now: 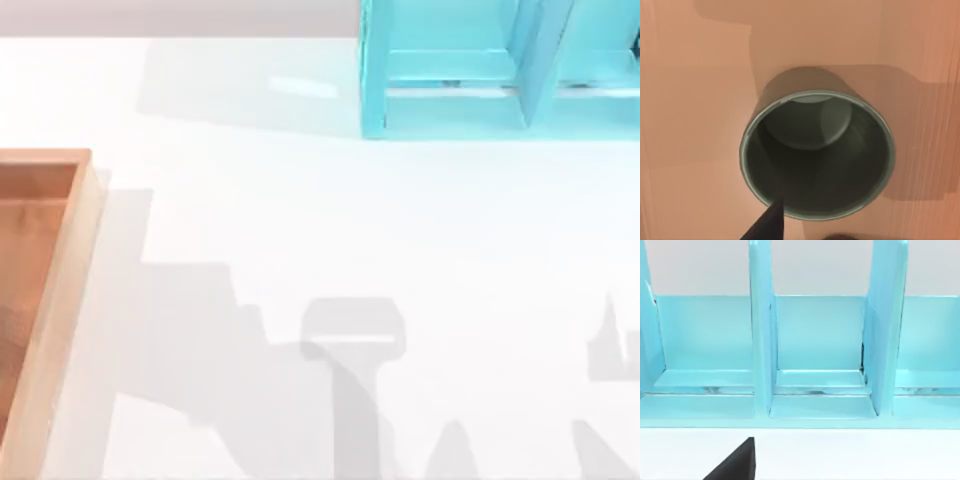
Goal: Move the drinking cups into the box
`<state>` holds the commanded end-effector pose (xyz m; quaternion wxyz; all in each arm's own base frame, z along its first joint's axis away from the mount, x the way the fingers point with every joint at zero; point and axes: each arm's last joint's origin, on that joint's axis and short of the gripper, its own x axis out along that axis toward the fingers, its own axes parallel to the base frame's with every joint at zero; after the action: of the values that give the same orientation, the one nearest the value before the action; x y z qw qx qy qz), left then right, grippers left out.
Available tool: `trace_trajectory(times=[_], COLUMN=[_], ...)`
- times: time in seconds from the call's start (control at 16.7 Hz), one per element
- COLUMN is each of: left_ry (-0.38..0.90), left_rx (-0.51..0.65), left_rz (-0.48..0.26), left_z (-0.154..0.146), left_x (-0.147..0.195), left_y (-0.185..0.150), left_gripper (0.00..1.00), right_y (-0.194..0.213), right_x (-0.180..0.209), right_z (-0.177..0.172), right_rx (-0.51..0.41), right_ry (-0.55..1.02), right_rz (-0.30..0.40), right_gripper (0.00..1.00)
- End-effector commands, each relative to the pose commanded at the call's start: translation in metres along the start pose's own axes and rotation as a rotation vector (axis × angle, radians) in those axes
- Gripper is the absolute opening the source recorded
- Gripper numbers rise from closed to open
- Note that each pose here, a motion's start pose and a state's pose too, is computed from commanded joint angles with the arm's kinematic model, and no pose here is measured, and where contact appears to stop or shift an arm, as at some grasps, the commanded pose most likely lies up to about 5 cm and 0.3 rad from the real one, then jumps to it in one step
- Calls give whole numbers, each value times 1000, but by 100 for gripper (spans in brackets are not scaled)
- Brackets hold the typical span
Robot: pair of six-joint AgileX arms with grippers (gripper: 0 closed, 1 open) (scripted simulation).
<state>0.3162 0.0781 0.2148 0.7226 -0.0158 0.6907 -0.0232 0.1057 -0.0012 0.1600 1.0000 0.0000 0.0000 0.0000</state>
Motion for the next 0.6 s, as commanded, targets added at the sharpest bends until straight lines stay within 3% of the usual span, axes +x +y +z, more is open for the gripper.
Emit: trace_trajectory(times=[0.6], left_ry=[5], left_rx=[1], left_rz=[-2], left_z=[3], left_x=[-5], left_y=[0], left_gripper=[100], right_y=[0], right_x=[0], right_z=[0], right_rx=[0], right_ry=[0], right_rz=[0], right_gripper=[100])
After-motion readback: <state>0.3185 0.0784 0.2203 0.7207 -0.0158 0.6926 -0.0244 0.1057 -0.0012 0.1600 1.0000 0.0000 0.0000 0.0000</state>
